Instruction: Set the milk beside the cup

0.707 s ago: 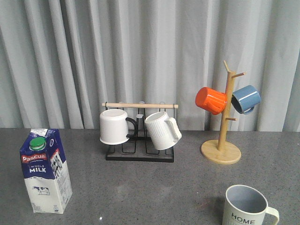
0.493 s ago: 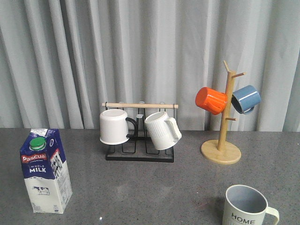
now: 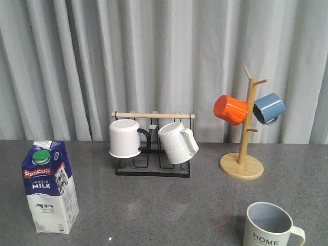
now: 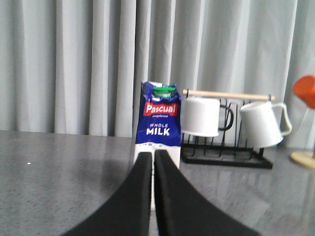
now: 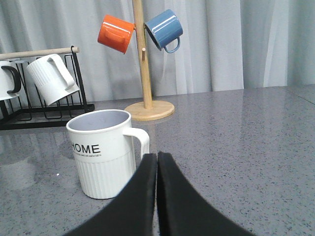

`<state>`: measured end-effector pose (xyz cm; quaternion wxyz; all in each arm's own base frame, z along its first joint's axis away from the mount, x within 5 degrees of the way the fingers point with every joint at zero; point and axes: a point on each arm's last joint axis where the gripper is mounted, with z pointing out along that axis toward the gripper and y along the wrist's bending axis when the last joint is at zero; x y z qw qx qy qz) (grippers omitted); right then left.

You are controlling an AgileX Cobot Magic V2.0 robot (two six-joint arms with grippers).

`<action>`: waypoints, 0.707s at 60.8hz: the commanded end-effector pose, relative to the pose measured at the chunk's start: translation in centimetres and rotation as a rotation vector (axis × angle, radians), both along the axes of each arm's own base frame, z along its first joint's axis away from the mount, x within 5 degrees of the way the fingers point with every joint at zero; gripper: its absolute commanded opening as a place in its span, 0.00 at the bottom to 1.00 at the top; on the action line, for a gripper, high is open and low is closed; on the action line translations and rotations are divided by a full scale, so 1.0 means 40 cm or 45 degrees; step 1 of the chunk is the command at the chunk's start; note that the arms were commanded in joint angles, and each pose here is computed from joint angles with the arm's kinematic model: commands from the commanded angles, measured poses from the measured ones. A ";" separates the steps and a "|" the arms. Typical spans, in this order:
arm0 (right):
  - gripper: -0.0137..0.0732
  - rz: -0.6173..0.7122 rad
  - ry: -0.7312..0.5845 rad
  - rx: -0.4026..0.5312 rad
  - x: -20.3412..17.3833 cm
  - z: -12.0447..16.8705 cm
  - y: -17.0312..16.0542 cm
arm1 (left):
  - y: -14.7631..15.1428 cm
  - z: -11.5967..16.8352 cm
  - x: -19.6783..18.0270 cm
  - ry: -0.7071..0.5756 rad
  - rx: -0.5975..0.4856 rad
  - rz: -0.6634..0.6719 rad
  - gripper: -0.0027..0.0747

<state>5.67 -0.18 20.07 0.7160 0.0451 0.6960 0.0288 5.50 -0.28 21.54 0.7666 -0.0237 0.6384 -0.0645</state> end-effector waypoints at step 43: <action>0.51 0.101 -0.247 0.362 0.000 0.042 0.010 | -0.001 0.007 -0.003 -0.072 -0.681 -0.162 0.25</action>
